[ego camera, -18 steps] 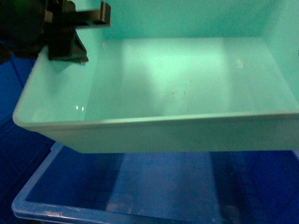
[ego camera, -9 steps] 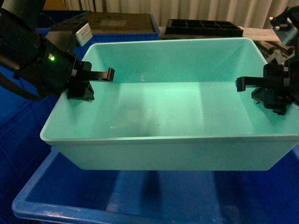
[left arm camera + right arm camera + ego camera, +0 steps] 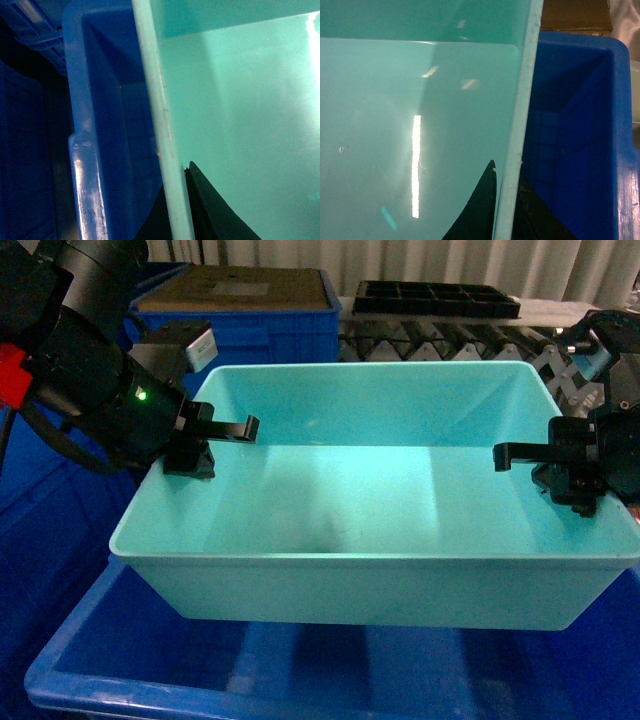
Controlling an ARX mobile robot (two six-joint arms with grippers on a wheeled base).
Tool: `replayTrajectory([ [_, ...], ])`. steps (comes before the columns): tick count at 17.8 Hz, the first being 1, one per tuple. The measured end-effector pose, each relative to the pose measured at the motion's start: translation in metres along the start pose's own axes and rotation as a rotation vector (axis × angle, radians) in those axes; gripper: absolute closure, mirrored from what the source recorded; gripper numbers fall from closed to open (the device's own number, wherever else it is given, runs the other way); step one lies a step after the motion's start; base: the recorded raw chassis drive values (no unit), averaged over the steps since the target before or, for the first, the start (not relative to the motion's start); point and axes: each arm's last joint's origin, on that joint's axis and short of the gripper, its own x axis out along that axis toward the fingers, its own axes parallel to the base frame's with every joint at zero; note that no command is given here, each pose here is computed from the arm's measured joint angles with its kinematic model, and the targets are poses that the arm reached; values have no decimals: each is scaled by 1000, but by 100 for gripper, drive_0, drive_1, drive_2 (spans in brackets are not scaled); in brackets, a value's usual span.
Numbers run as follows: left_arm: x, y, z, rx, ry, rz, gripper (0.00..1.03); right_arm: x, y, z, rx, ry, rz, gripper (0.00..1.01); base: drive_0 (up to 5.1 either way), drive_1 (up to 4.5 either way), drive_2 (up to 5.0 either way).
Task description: Stack blue boxes stably on right
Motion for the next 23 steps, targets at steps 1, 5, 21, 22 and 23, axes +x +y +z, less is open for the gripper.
replayTrajectory([
  [1, 3, 1, -1, -19, 18, -3, 101, 2, -1, -1, 1, 7, -1, 94, 0, 0, 0],
  [5, 10, 2, -4, -52, 29, -4, 101, 8, -7, 3, -9, 16, -4, 94, 0, 0, 0],
  [21, 18, -6, -11, -61, 52, 6, 101, 10, -11, 3, -40, 26, -3, 94, 0, 0, 0],
  [22, 18, -6, -11, -61, 52, 6, 101, 10, -11, 3, -40, 26, -3, 94, 0, 0, 0],
  [23, 18, -6, -11, -61, 52, 6, 101, 10, -11, 3, -40, 25, -3, 94, 0, 0, 0],
])
